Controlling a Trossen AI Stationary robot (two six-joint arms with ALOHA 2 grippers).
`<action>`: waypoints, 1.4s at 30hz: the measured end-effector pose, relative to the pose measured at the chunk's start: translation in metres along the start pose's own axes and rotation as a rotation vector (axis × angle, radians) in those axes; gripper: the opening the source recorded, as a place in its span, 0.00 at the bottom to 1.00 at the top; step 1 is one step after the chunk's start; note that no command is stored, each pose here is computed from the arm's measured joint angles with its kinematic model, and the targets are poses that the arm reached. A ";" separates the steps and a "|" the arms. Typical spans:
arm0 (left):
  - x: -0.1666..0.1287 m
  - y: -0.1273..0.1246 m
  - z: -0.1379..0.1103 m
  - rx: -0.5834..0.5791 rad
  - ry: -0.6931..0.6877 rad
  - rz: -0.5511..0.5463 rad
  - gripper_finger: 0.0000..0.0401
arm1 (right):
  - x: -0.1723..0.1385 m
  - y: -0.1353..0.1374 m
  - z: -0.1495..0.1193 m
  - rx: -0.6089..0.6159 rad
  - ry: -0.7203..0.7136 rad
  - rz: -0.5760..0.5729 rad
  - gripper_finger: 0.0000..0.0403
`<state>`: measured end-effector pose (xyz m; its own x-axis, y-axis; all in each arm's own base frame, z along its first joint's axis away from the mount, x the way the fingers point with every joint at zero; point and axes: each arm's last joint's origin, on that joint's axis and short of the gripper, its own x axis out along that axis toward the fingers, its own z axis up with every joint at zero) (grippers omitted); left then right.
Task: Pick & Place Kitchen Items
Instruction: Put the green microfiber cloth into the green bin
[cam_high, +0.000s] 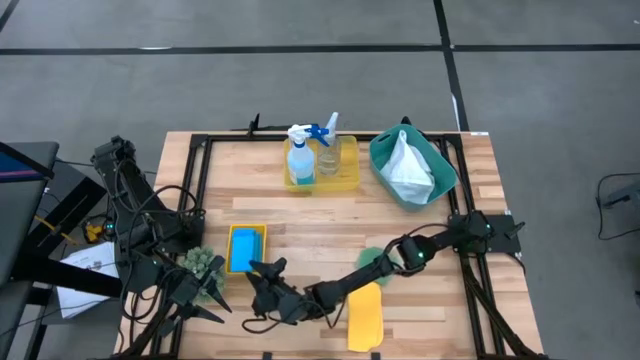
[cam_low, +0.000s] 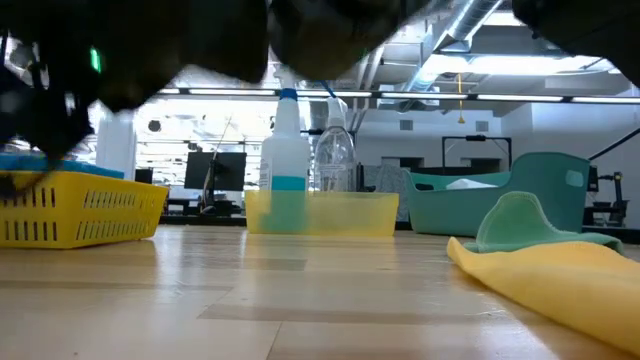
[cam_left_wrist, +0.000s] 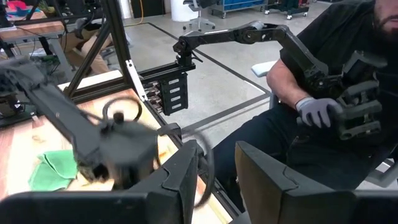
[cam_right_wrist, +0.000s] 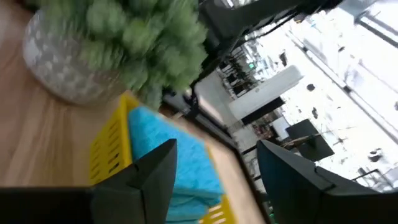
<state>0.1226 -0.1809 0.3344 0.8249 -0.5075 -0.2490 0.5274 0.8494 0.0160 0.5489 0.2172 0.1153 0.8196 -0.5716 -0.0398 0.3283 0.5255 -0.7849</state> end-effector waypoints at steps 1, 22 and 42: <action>0.000 0.000 0.000 0.000 0.001 0.000 0.26 | -0.003 -0.003 0.005 0.000 -0.004 -0.007 0.53; 0.000 0.002 -0.003 -0.086 0.017 0.069 0.26 | -0.018 -0.101 -0.027 -0.106 0.571 0.239 0.53; 0.000 0.004 -0.004 -0.053 0.022 0.113 0.26 | -0.098 -0.242 -0.143 0.335 0.434 0.279 0.53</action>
<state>0.1244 -0.1767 0.3310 0.8733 -0.4056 -0.2699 0.4197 0.9077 -0.0060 0.3223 0.0561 0.2206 0.6527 -0.5517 -0.5193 0.3165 0.8212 -0.4747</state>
